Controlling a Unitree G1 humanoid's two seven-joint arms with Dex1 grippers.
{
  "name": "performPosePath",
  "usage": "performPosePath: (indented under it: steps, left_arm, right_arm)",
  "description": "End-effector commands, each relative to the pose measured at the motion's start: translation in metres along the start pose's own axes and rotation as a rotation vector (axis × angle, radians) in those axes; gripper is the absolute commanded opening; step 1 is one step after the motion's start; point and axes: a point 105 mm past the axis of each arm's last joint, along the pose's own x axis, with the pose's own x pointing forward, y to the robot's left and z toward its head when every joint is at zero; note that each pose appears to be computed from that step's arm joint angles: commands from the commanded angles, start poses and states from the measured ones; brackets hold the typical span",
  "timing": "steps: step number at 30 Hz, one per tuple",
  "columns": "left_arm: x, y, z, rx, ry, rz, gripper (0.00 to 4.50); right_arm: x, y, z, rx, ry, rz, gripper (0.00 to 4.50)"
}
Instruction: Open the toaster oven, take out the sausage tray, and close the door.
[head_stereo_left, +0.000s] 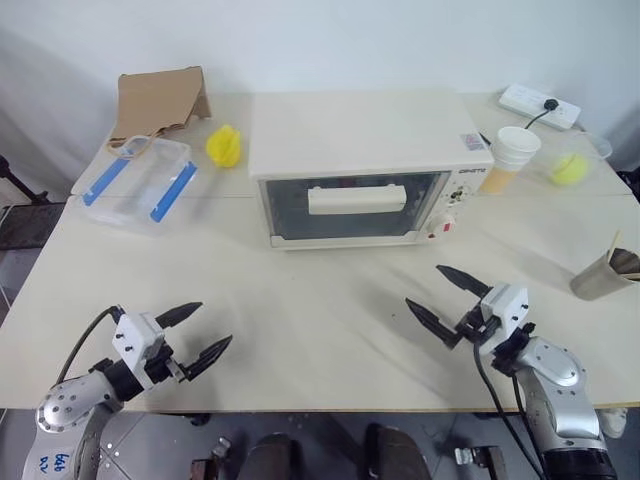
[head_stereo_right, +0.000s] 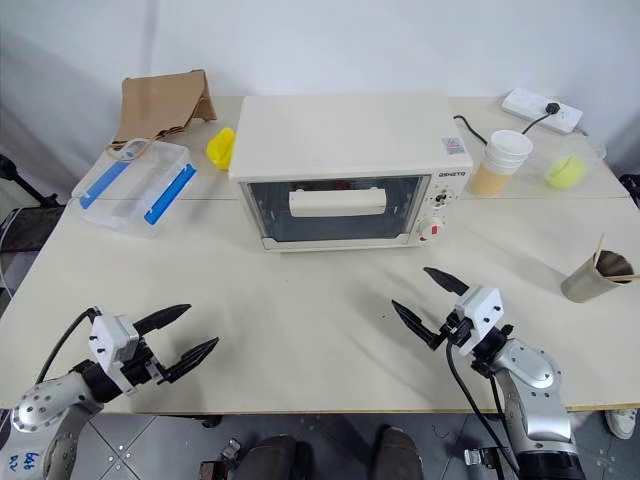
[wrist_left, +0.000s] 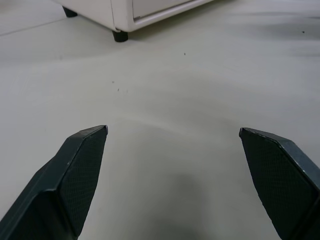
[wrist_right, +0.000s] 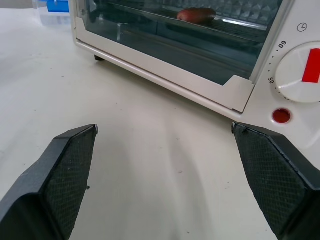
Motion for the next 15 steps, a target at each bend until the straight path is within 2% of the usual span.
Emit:
performPosePath:
  steps: [1,4,7,10,15]
  left_arm:
    - [0.0,-0.003,0.005,-0.034,-0.014,-0.016,4.48]
    - [0.003,0.003,0.019,-0.064,-0.057,-0.03,4.48]
    - [0.015,0.004,0.057,-0.082,-0.169,-0.14,4.48]
    - [0.024,0.004,0.092,-0.143,-0.284,-0.25,4.48]
    - [0.034,0.003,0.109,-0.152,-0.317,-0.317,4.48]
  right_arm:
    - [0.002,0.002,0.009,0.006,-0.02,0.049,4.5]
    - [0.013,0.013,0.03,0.055,-0.076,0.127,4.5]
    - [0.026,0.021,0.055,0.129,-0.133,0.187,4.5]
    - [0.038,0.016,0.071,0.18,-0.168,0.185,4.5]
    - [0.054,0.009,0.089,0.199,-0.193,0.2,4.5]
